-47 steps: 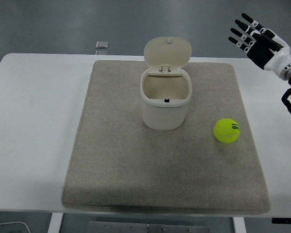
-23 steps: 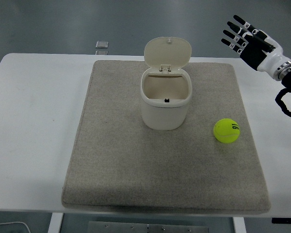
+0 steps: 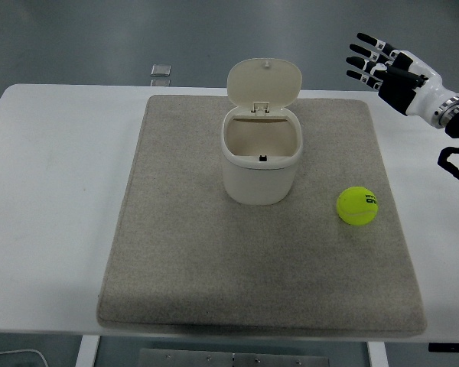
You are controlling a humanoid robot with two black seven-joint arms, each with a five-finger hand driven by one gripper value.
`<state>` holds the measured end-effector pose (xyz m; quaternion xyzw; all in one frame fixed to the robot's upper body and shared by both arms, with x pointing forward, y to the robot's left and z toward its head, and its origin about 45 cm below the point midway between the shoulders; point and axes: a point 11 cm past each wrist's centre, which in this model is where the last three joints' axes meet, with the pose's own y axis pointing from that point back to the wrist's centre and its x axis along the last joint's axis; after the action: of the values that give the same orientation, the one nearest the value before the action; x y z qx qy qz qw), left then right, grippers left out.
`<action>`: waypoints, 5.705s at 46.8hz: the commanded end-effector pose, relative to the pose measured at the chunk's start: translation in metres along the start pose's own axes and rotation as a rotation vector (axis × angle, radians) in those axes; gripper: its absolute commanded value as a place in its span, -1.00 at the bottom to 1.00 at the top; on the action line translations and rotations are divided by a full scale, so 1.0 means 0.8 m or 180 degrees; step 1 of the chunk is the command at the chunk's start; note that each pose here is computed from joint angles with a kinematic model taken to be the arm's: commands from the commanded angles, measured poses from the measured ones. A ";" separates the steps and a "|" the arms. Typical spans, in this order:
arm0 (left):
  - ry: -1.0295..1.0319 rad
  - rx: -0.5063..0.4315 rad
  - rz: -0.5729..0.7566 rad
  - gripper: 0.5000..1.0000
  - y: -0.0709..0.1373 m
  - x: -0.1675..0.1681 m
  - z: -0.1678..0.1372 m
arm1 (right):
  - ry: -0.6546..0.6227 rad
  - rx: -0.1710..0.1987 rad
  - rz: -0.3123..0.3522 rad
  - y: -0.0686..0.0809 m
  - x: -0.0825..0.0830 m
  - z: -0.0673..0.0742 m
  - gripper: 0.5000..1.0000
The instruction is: Pick up the tennis ball and place it in the box.
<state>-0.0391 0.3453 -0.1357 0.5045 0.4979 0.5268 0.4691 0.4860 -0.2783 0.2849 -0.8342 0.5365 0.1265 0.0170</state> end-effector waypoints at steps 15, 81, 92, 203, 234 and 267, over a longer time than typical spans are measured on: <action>0.0000 0.0000 0.0001 0.97 0.000 0.000 0.000 | 0.0791 -0.0068 -0.0135 0.015 0.006 -0.023 0.67; 0.0000 0.0000 0.0001 0.97 0.000 0.000 0.000 | 0.4202 -0.0666 -0.1725 0.144 -0.031 0.040 0.67; 0.0000 0.0000 0.0001 0.97 0.000 0.000 0.000 | 0.4178 -0.0574 -0.1727 0.137 -0.043 0.064 0.66; 0.0000 0.0000 0.0001 0.97 0.000 0.000 0.000 | 0.4462 0.0806 -0.2149 0.068 -0.172 -0.037 -1.00; 0.0000 0.0000 -0.0004 0.97 0.000 -0.001 0.000 | 0.4273 0.0557 -0.1852 0.030 -0.184 -0.030 -0.57; 0.0000 0.0000 0.0001 0.97 0.000 0.000 0.000 | 0.4162 0.0433 -0.1830 0.030 -0.182 -0.018 0.44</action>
<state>-0.0389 0.3454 -0.1356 0.5046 0.4977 0.5270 0.4691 0.4107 -0.1606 0.3374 -0.8436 0.2025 -0.4451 -0.2220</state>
